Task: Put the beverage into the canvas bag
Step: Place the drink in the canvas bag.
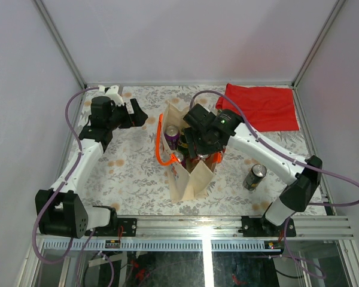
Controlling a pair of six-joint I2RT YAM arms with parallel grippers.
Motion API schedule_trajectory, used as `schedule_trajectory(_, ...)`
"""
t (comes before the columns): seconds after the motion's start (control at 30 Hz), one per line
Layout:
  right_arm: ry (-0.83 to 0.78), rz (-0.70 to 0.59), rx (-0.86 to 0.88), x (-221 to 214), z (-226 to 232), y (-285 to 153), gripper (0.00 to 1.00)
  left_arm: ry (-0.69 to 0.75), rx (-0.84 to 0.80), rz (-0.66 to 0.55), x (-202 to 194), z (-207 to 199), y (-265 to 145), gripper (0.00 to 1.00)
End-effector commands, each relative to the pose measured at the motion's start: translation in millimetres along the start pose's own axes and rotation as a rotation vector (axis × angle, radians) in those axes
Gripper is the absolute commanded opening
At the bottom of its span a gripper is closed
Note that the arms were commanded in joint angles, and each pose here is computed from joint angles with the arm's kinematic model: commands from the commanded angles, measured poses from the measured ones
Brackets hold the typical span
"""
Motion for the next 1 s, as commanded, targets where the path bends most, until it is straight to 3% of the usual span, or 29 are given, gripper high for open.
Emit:
schedule_trajectory(0.0, 0.037, -0.124, 0.077, 24, 19, 0, 0.00, 0.020, -0.010, -0.049, 19, -1, -2, 1.00)
schedule_trajectory(0.4, -0.040, -0.059, -0.005, 23, 29, 66, 0.00, 0.017, 0.005, -0.052, 17, -1, -7, 1.00)
schedule_trajectory(0.97, -0.057, -0.047, -0.123, 29, 19, 88, 0.00, 0.018, 0.005, -0.055, 19, -1, -7, 1.00)
Point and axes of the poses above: each gripper's point midway between its finger pads, its own y axis out along the fingers, its own z axis along the line the jaws close on, x = y × z, the point moved 5 cm from there along -y, back along the fingers, and after that the axes turned 12 degrees about y, right-handed, at the moved point
